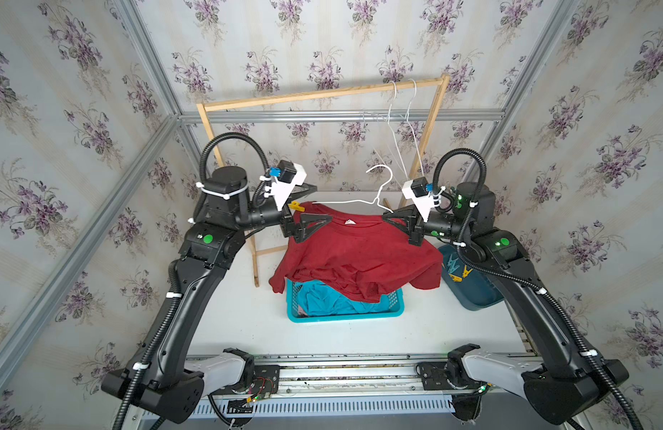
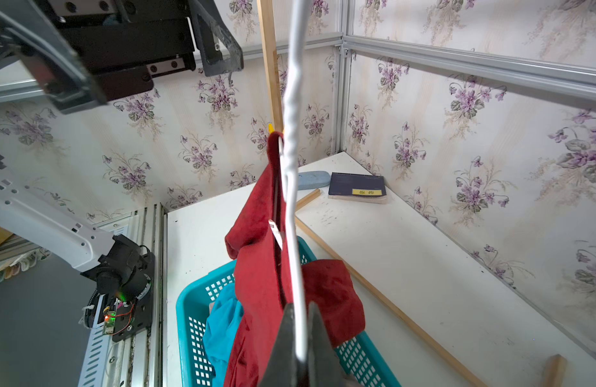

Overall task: Remove the clothespins securing t-shirts to the hanger
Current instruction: Adjust the hanger, then remove the clothespin from the hanger.

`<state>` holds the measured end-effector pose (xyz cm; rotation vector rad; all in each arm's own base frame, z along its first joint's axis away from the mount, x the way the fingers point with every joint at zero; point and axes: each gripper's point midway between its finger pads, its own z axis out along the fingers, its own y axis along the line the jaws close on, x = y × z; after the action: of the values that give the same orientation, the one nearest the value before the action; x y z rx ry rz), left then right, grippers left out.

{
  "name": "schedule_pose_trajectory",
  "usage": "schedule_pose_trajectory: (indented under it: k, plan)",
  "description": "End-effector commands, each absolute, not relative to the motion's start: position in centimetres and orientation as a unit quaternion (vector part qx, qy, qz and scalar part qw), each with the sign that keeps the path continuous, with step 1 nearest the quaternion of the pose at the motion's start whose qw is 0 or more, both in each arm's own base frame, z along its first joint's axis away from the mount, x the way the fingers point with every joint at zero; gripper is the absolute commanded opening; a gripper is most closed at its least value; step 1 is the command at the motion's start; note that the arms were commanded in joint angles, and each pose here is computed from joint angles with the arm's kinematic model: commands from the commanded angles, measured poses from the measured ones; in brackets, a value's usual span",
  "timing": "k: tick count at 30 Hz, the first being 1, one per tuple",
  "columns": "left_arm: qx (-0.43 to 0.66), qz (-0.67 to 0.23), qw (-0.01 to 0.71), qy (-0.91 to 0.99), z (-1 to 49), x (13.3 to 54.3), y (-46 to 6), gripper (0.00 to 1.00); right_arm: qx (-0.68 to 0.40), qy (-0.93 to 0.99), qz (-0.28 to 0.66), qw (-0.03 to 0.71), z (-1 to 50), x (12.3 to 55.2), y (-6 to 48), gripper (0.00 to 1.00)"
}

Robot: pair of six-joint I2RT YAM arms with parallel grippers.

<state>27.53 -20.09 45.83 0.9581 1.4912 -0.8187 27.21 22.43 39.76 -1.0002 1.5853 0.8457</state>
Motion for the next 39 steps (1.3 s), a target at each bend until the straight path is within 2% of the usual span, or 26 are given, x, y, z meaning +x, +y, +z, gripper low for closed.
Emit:
schedule_pose_trajectory:
  k: [1,10,21,28,31,36,39]
  plan:
    - [0.408,-0.333,0.562,0.637,44.2,27.4,-17.7,0.99,-0.463,0.611,0.374,0.522,40.9,25.3,22.3,0.0]
    - [0.446,-0.265,0.577,0.631,40.2,27.9,-13.9,0.98,-0.488,0.591,0.396,0.505,41.7,24.4,21.4,0.0]
    - [0.452,-0.33,0.558,0.613,39.6,27.9,-13.9,0.99,-0.5,0.572,0.421,0.496,42.2,23.0,21.5,0.0]
    - [0.45,-0.374,0.544,0.601,39.8,27.5,-14.4,0.93,-0.499,0.563,0.431,0.499,42.9,22.7,21.6,0.0]
    - [0.453,-0.392,0.539,0.592,40.1,27.1,-14.6,0.88,-0.498,0.561,0.432,0.501,43.2,22.8,21.6,0.0]
    - [0.451,-0.408,0.532,0.589,39.8,26.9,-14.7,0.64,-0.498,0.56,0.432,0.502,43.4,22.9,21.6,0.0]
    - [0.451,-0.402,0.534,0.591,39.8,26.8,-14.7,0.56,-0.497,0.562,0.432,0.501,43.3,23.0,21.6,0.0]
